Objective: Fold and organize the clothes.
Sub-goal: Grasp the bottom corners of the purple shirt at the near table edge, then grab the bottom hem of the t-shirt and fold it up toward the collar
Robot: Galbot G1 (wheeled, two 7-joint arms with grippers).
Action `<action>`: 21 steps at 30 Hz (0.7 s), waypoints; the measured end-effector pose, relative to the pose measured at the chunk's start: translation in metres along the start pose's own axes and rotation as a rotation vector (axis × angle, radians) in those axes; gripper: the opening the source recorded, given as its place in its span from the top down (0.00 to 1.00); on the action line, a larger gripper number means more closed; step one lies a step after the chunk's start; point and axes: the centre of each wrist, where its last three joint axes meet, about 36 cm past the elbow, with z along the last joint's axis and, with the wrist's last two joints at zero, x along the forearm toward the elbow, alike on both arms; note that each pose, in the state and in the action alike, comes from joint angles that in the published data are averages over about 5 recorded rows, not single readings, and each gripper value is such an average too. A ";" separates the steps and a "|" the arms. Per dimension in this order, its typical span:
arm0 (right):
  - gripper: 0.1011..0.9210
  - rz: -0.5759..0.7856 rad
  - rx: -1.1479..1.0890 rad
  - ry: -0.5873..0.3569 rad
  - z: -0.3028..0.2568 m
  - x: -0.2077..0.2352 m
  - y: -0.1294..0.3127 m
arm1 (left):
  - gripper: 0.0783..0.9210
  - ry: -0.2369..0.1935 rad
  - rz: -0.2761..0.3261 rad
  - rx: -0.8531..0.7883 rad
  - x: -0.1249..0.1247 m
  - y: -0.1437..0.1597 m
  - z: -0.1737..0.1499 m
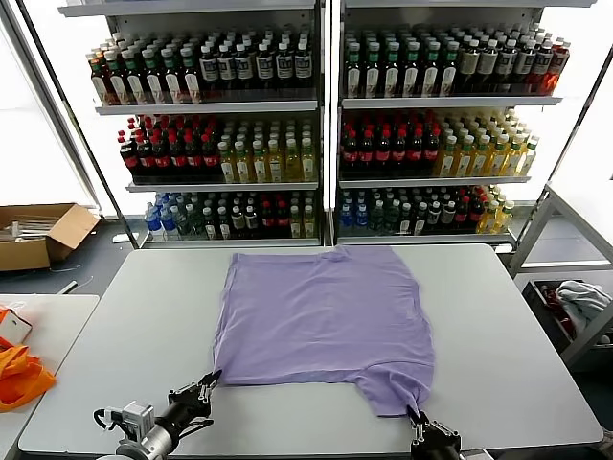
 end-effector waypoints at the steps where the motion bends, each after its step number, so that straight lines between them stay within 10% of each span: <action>1: 0.99 -0.002 0.003 -0.003 0.000 0.004 0.000 | 0.99 -0.001 -0.001 0.001 0.001 -0.001 -0.001; 21: 0.99 -0.112 0.026 -0.084 -0.018 0.086 0.012 | 0.99 0.047 -0.023 -0.033 0.057 -0.021 -0.020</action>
